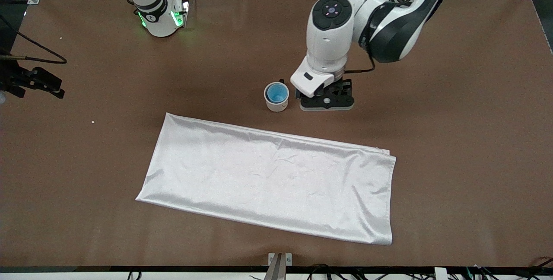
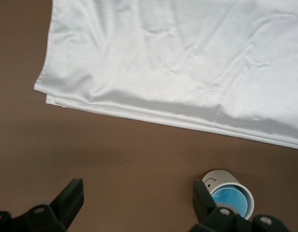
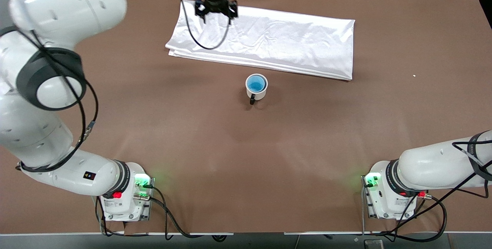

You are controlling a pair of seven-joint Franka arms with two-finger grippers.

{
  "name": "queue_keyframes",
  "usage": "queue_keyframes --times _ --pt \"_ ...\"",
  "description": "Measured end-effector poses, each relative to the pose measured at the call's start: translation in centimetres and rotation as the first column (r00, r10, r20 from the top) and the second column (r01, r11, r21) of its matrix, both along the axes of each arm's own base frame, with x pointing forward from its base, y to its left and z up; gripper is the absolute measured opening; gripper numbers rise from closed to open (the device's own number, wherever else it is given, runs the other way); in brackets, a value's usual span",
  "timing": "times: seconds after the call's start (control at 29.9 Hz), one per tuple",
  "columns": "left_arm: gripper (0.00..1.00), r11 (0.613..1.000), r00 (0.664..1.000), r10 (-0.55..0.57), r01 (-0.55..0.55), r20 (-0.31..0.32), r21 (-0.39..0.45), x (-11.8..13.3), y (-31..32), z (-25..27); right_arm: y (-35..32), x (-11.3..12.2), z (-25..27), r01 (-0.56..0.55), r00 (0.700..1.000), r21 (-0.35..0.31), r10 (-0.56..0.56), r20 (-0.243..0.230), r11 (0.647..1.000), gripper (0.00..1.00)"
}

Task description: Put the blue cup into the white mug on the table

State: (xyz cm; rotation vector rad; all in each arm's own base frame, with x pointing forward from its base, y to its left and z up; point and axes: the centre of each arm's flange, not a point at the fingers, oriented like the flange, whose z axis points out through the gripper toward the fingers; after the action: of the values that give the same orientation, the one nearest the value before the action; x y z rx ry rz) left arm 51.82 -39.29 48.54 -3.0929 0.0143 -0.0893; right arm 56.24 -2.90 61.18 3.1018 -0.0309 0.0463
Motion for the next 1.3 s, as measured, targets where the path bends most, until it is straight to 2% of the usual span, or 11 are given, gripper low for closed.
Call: queue_keyframes --times 0.33,0.67,1.3 --pt "1.00 0.998 0.997 0.064 -0.063 0.030 -0.026 0.0 8.7 5.5 0.1 0.0 -0.1 -0.001 1.000 0.003 0.001 -0.002 1.000 1.00" --pt "1.00 0.997 0.997 0.075 -0.076 -0.015 -0.023 -0.7 18.6 9.6 0.0 0.0 -0.2 0.002 1.000 0.004 -0.002 -0.008 1.000 1.00" --pt "1.00 0.983 0.984 0.170 -0.173 -0.046 -0.068 1.7 30.7 10.1 -0.3 -0.1 0.2 0.005 1.000 0.004 -0.005 -0.012 1.000 1.00"
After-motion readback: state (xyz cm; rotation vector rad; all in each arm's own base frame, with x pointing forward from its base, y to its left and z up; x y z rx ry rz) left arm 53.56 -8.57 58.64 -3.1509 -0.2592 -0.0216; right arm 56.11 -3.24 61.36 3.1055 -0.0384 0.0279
